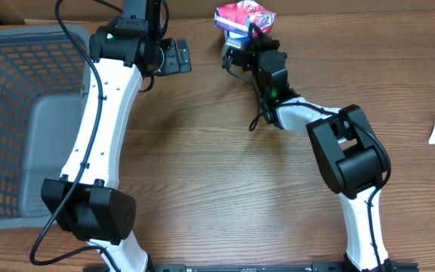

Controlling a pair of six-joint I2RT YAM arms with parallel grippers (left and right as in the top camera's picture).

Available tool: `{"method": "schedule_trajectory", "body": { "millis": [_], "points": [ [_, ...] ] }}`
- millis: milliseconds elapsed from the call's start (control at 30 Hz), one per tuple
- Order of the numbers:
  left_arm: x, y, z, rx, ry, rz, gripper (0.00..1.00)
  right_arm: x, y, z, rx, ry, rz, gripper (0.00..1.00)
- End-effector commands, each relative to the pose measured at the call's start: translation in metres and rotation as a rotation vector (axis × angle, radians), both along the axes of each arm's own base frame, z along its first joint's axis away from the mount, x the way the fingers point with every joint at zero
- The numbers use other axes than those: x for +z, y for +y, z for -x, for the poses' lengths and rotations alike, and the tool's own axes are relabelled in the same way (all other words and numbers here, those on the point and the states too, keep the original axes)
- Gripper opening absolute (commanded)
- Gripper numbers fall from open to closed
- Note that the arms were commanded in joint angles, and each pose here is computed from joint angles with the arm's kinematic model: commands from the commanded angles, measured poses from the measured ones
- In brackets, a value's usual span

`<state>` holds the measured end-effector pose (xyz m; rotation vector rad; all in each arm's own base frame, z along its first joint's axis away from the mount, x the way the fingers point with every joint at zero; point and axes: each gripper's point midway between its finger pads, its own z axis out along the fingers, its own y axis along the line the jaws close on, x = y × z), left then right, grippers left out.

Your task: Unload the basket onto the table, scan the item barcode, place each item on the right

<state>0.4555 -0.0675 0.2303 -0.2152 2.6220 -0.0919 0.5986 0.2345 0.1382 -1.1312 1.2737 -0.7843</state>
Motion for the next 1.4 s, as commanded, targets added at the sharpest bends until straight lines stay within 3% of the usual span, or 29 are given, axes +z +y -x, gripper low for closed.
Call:
{"method": "schedule_trajectory", "body": {
  "millis": [0,200,433,700,800,933,1033,1133,1233,1367],
  "points": [
    [0.020,0.001,0.002,-0.004,-0.049,-0.003,1.00,-0.018,0.025,0.011,0.057,0.071,0.033,0.04],
    [0.020,0.001,0.002,-0.004,-0.049,-0.003,1.00,-0.027,0.025,0.015,0.018,0.104,0.061,0.04],
    [0.020,0.001,0.002,-0.004,-0.049,-0.003,1.00,0.003,-0.006,0.006,-0.166,0.007,-0.025,0.04],
    [0.020,0.001,0.002,-0.004,-0.048,-0.003,1.00,0.091,-0.027,0.014,-0.240,-0.118,-0.103,0.04],
    [0.020,0.001,0.002,-0.003,-0.048,-0.004,1.00,0.130,-0.060,0.020,-0.362,-0.174,-0.194,0.04],
    [0.020,0.001,0.002,-0.003,-0.049,-0.003,1.00,0.139,-0.166,0.035,-0.755,-0.190,-0.458,0.04],
    [0.020,0.001,0.002,-0.003,-0.049,-0.003,1.00,0.100,-0.234,0.053,-0.987,-0.060,-0.518,0.04],
    [0.020,0.001,0.002,-0.003,-0.048,-0.004,1.00,0.041,-0.300,0.087,-1.173,0.174,-0.604,0.04],
    [0.020,0.001,0.002,-0.003,-0.049,-0.003,1.00,-0.023,-0.369,0.141,-1.396,0.441,-0.820,0.04],
    [0.020,0.001,0.002,-0.003,-0.048,-0.004,1.00,-0.059,-0.427,0.179,-1.422,0.695,-1.170,0.04]
  ]
}}
